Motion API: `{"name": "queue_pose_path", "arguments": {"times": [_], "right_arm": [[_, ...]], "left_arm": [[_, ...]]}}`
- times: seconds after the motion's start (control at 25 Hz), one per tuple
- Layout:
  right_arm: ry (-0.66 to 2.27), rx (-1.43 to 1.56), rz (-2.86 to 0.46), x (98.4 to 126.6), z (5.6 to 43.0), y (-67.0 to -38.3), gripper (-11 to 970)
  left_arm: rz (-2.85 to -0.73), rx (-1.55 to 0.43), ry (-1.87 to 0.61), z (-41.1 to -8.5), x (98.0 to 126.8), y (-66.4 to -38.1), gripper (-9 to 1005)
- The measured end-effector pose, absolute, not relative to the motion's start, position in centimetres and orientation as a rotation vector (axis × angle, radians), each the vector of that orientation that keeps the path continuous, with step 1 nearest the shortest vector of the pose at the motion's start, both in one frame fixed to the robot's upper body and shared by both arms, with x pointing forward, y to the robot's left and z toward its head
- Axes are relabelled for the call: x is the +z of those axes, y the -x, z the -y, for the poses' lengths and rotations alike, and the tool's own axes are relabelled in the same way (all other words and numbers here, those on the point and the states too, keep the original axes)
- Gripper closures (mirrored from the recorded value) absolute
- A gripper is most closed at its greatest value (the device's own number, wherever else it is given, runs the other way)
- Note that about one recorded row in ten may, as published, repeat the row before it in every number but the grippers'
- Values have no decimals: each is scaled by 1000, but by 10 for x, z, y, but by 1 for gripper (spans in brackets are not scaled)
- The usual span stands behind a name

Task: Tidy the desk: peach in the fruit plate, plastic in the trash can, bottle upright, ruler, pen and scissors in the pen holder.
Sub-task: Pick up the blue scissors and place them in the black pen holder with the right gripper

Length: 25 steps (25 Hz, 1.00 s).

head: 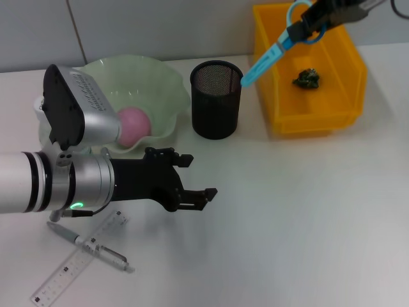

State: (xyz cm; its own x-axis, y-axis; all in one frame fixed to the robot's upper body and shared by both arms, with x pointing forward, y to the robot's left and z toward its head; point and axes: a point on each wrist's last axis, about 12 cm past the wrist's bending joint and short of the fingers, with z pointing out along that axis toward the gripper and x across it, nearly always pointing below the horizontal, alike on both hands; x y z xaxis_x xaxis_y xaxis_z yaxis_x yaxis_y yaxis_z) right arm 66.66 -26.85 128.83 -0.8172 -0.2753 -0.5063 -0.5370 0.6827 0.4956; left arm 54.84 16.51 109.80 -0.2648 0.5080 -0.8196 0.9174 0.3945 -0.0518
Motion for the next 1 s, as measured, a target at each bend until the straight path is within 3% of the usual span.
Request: {"name": "queue_pose_path", "arguments": {"times": [0.4,1.0], "right_arm": [[749,652,-2565,1308,230,-691,887],[926,453,-2540,1295,170,-702,887]], "left_arm": [[-1881,-756,-1206,-164,1097,-546,191],[-1882,-800,-1166,-164,1097,-542,191]]}}
